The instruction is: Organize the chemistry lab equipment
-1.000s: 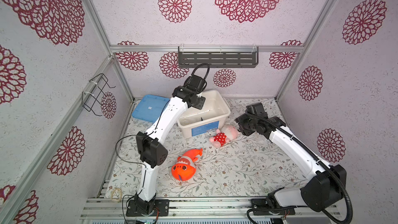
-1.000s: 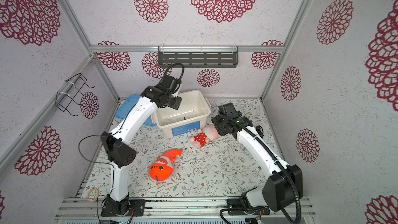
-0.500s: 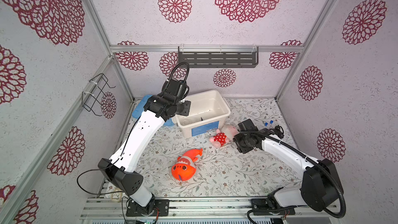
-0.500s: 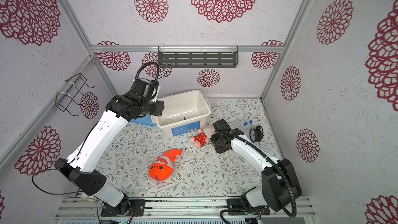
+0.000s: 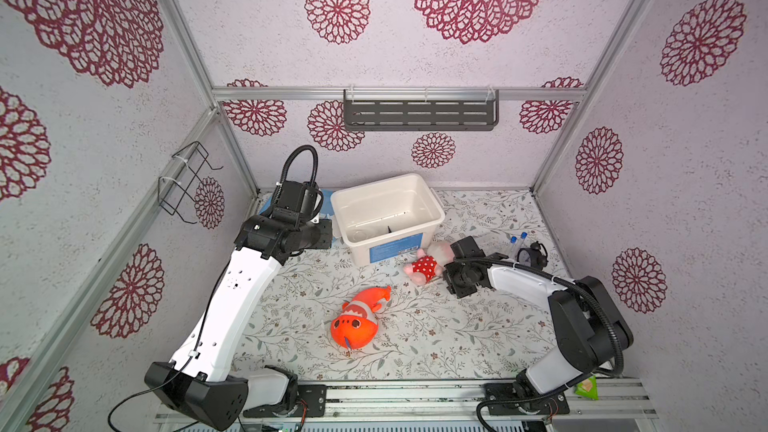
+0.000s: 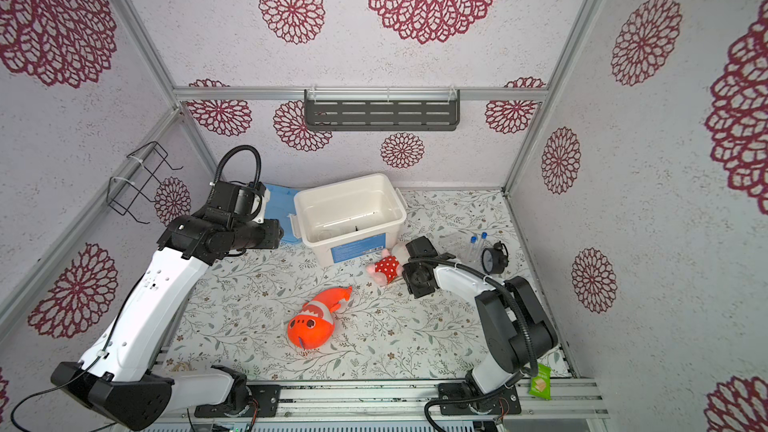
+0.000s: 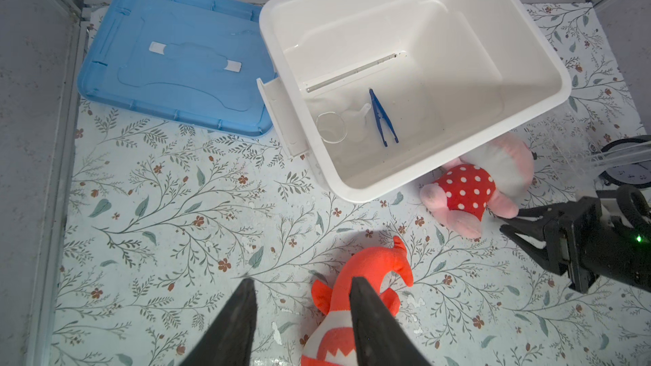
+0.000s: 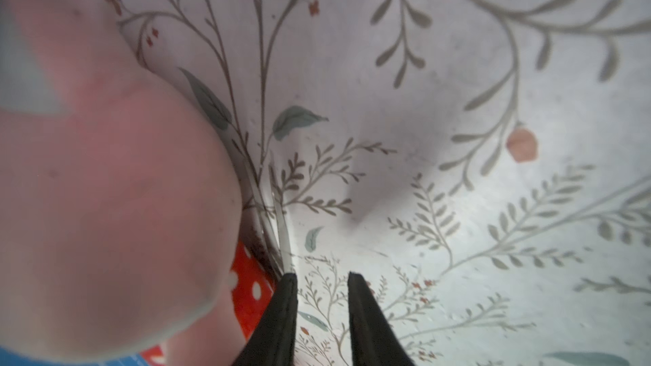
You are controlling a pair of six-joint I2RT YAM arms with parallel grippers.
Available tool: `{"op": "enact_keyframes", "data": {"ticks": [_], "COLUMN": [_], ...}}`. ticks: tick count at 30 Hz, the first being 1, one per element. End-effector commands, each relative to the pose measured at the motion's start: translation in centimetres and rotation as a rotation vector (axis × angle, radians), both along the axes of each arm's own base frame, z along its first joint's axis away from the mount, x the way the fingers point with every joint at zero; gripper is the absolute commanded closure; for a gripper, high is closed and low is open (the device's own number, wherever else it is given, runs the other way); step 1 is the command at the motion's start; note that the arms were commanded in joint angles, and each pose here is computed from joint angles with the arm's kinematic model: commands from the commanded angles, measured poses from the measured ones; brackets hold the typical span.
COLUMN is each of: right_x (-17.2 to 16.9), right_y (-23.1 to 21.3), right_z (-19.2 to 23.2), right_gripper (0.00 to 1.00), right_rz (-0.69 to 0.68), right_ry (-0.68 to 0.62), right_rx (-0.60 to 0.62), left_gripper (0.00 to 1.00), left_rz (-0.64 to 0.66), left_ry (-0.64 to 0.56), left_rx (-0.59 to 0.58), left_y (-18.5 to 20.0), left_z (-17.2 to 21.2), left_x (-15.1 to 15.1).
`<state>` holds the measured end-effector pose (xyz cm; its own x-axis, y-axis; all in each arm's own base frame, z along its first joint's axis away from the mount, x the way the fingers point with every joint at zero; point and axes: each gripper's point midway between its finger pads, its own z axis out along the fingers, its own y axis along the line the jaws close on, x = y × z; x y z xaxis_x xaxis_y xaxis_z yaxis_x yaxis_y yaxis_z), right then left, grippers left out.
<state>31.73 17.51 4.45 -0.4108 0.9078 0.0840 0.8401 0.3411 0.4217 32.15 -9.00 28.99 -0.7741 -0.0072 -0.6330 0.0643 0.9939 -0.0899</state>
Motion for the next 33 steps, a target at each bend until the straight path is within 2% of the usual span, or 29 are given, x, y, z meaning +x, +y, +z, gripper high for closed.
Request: {"op": "enact_keyframes", "data": {"ticks": [1, 6, 10, 15, 20, 30, 33], "right_x": [2.1, 3.7, 3.7, 3.6, 3.7, 2.0, 2.3], "right_y": [0.5, 0.1, -0.9, -0.7, -0.5, -1.1, -0.7], "right_z": [0.6, 1.4, 1.4, 0.5, -0.1, 0.2, -0.2], "right_gripper": [0.72, 0.73, 0.78, 0.78, 0.7, 0.69, 0.62], "right_rz": [0.0, 0.002, -0.037, -0.039, -0.029, 0.001, 0.006], "right_ry": [-0.053, -0.104, -0.104, -0.098, -0.086, -0.072, -0.075], "right_rx": [-0.013, -0.07, -0.108, -0.111, -0.118, -0.143, -0.133], "left_gripper": [0.55, 0.55, 0.56, 0.57, 0.57, 0.56, 0.56], "left_rz": [0.036, 0.054, 0.086, 0.106, 0.1, 0.104, 0.1], "left_ry": [-0.009, -0.015, -0.016, -0.04, -0.037, -0.033, -0.024], "left_rx": [-0.026, -0.049, -0.03, -0.04, -0.03, -0.021, -0.019], "left_y": [0.8, 1.3, 2.2, 2.8, 3.0, 3.2, 3.2], "left_z": [-0.2, -0.3, -0.8, -0.7, -0.7, -0.9, -1.1], "left_x": [-0.4, -1.3, -2.0, -2.4, -2.3, -2.5, -2.6]}}
